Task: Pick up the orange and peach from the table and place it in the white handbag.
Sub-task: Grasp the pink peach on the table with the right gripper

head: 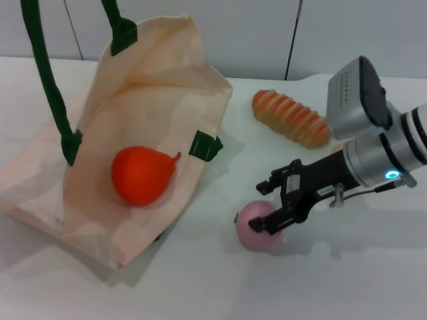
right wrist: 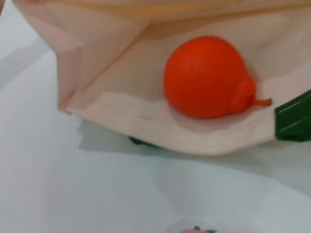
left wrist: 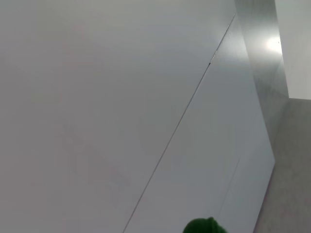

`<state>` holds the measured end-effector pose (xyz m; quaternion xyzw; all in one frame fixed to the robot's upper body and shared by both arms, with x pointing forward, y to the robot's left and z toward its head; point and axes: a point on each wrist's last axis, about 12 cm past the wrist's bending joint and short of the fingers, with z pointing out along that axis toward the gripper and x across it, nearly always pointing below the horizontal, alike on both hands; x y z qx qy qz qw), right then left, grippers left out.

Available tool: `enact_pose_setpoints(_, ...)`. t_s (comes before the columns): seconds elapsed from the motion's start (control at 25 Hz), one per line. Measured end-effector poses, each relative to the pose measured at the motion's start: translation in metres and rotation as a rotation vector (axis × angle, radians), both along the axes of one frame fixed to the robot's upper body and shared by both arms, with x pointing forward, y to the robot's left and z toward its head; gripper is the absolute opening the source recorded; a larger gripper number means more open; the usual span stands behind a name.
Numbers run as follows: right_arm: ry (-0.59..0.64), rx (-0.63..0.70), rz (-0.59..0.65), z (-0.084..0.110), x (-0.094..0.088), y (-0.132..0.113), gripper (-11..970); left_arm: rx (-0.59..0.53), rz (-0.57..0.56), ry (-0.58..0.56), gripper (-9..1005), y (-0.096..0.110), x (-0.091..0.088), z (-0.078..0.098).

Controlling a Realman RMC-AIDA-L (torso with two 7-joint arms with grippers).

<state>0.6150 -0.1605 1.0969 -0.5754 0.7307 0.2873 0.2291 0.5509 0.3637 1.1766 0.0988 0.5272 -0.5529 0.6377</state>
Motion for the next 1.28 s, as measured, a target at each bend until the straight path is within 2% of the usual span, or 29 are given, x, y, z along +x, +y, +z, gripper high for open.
enact_pose_setpoints(0.56, 0.021, -0.032, 0.029, -0.0054, -0.0051, 0.0018, 810, 0.001, -0.001, 0.000, 133, -0.0001, 0.0002, 0.0000)
enact_pose_setpoints(0.76, 0.022, -0.031, 0.029, -0.0055, -0.0054, 0.0019, 683, 0.000, 0.000, 0.001, 133, 0.0000, 0.0000, -0.0002)
enact_pose_setpoints(1.28, 0.024, -0.022, 0.041, -0.0043, -0.0061, 0.0025, 612, -0.001, 0.002, 0.004, 134, 0.0007, -0.0011, -0.0013)
